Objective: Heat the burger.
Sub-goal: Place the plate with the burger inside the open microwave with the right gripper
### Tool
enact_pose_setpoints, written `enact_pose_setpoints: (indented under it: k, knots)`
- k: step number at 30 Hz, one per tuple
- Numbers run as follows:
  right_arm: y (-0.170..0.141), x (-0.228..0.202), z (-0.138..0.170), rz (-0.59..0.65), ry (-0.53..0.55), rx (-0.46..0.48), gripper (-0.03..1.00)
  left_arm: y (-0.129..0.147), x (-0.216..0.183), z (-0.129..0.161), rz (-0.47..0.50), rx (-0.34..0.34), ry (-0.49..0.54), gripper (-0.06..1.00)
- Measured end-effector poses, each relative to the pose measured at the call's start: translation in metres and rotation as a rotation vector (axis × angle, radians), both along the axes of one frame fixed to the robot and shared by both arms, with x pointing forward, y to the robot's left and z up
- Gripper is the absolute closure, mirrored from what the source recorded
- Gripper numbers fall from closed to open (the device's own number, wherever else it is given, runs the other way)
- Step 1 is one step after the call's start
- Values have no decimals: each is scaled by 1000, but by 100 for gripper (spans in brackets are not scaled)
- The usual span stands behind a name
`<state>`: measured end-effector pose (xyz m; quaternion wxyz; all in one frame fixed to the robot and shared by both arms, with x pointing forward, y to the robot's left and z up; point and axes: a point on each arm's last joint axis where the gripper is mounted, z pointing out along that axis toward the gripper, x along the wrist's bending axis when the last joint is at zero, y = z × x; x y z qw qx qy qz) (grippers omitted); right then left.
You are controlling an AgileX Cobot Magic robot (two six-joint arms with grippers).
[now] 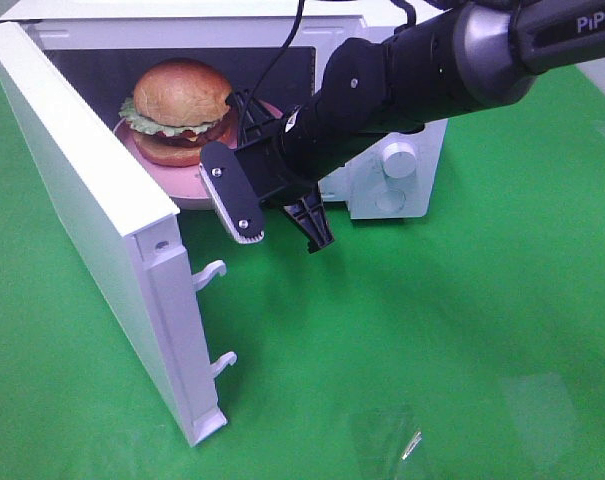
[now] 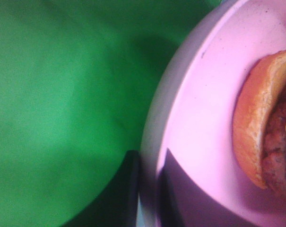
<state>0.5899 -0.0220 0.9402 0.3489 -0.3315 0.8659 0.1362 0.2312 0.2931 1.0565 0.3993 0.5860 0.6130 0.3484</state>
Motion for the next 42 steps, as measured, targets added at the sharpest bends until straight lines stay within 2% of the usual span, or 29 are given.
enact_pose_setpoints:
  k: [11, 42]
  knots:
    - [6, 10, -4, -24, 2, 0, 88, 0, 0, 0, 0, 0, 0, -4]
    - [31, 52, -6, -236, 55, 114, 88, 0, 0, 0, 0, 0, 0, -4]
